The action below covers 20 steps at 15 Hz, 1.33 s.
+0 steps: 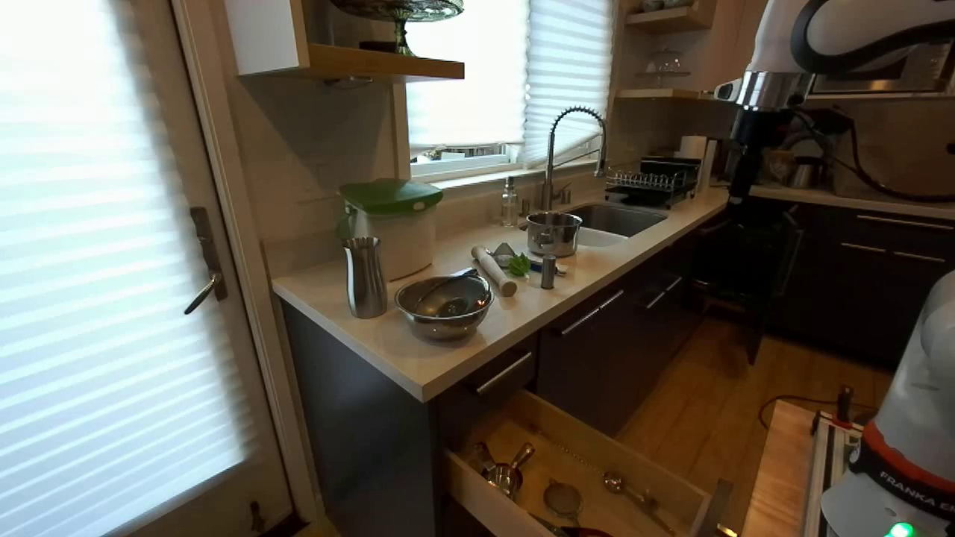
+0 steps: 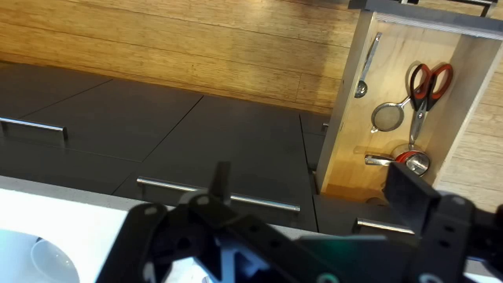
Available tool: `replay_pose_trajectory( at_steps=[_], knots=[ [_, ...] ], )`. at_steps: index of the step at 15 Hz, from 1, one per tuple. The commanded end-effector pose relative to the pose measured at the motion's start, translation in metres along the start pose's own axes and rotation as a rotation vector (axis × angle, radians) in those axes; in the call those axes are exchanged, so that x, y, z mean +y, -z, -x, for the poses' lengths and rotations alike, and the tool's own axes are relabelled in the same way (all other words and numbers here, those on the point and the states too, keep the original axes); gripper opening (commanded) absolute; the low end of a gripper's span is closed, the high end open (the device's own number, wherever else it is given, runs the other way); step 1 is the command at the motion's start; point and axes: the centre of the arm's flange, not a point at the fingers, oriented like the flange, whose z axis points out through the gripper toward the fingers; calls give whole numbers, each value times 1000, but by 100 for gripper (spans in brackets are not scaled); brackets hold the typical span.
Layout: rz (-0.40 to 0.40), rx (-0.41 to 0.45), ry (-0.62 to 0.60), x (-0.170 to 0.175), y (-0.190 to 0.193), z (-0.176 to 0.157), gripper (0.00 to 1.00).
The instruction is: Take the pair of scissors out of the drawer and put it in the pot
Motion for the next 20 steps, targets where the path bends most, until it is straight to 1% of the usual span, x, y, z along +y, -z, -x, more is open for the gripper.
replay_pose_trajectory(
  at_steps=[1, 4, 5, 6, 7, 8, 9, 10, 11, 13, 14, 15, 16, 17, 18, 20],
  knots=[
    [0, 0, 0, 0, 0, 0, 100],
    [0, 0, 0, 0, 0, 0, 100],
    [-11, -13, -17, 0, -10, -7, 100],
    [-55, -41, 29, -10, -33, -19, 100],
    [-75, -56, 52, -20, -46, -25, 100],
    [-133, -75, 87, -41, -70, -33, 100],
    [-163, -86, 105, -56, -89, -39, 100],
    [-165, -100, 144, -71, -110, -41, 100],
    [-184, -117, 187, -86, -132, -45, 100],
    [-194, -207, 198, -118, -175, -56, 100],
    [-151, -280, 188, -134, -195, -54, 100],
    [-138, -329, 216, -141, -204, -55, 100],
    [-159, -244, 204, -122, -171, -41, 100],
    [-148, -289, 218, -132, -184, -43, 100],
    [-142, -317, 225, -138, -194, -46, 100],
    [-141, -336, 229, -140, -201, -49, 100]
  ],
)
